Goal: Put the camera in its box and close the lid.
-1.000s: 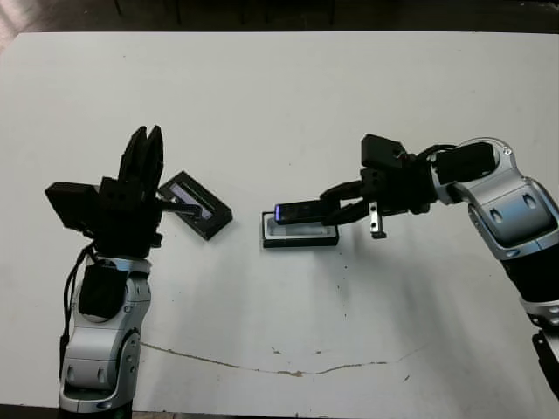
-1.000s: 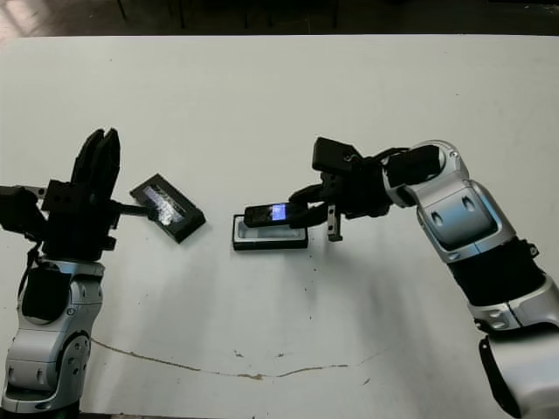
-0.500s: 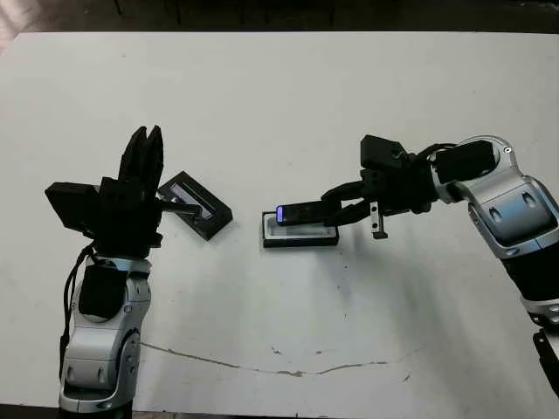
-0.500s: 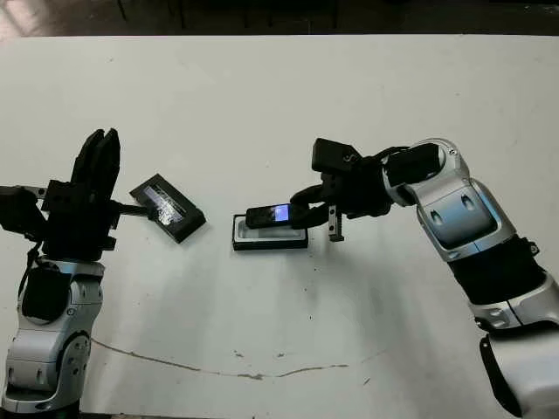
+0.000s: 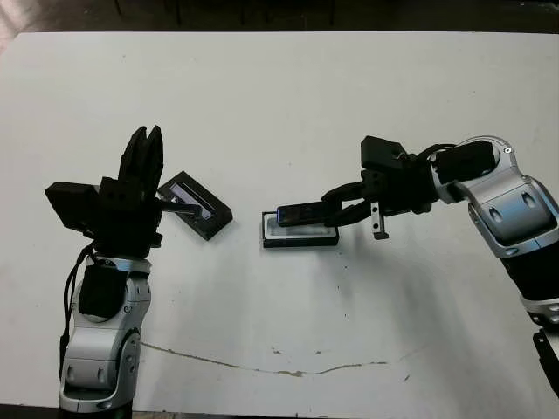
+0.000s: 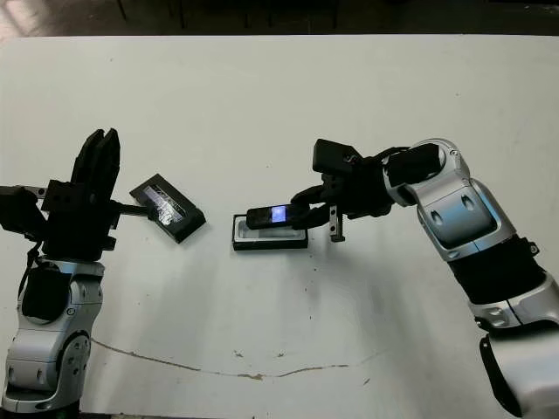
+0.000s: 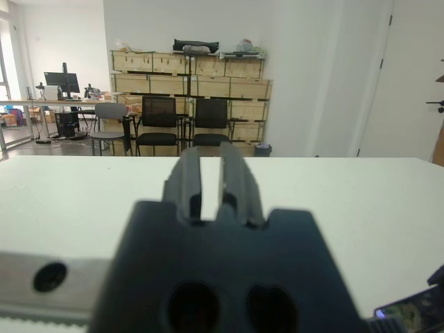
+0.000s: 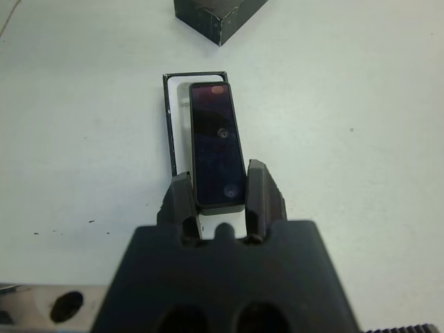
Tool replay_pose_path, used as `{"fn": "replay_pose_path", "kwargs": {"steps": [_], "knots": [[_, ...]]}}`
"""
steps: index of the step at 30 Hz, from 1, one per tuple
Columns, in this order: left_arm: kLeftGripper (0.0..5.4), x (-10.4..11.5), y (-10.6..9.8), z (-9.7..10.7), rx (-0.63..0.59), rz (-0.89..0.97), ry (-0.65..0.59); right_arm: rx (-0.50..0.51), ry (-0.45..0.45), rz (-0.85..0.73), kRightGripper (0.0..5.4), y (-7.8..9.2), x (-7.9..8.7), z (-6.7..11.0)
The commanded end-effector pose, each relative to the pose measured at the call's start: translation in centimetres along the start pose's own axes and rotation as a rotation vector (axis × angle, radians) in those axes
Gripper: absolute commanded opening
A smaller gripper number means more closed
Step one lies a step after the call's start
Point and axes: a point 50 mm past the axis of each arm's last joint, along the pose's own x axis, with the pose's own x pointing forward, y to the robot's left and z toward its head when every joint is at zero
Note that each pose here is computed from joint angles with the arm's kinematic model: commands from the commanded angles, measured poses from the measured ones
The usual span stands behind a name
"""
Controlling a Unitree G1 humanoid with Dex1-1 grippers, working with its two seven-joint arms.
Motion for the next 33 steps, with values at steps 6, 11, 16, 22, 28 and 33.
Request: {"fn": "replay_pose_path", "kwargs": {"steps": [6, 11, 16, 22, 28, 33], "knots": [[0.0, -0.16, 0.2, -0.58, 0.001, 0.013, 0.039, 0.015, 0.009, 0.034, 0.0, 0.29, 0.25, -0.4], [0.0, -0.15, 0.23, -0.59, 0.012, 0.01, 0.032, 0.039, 0.0, 0.057, 0.0, 0.35, 0.25, -0.55], [0.0, -0.25, 0.22, -0.6, 0.008, 0.011, 0.034, 0.039, 0.006, 0.064, 0.0, 0.46, 0.38, -0.77], [0.0, -0.35, 0.24, -0.59, 0.006, 0.012, 0.034, 0.022, 0.029, 0.056, 0.0, 0.6, 0.6, -1.01], [0.0, -0.39, 0.22, -0.67, 0.001, 0.015, 0.039, -0.013, 0.039, 0.047, 0.0, 0.94, 0.93, -0.96], [0.0, -0.42, 0.22, -0.67, 0.013, 0.011, 0.036, -0.014, 0.039, 0.037, 0.0, 1.09, 1.06, -0.97]]}}
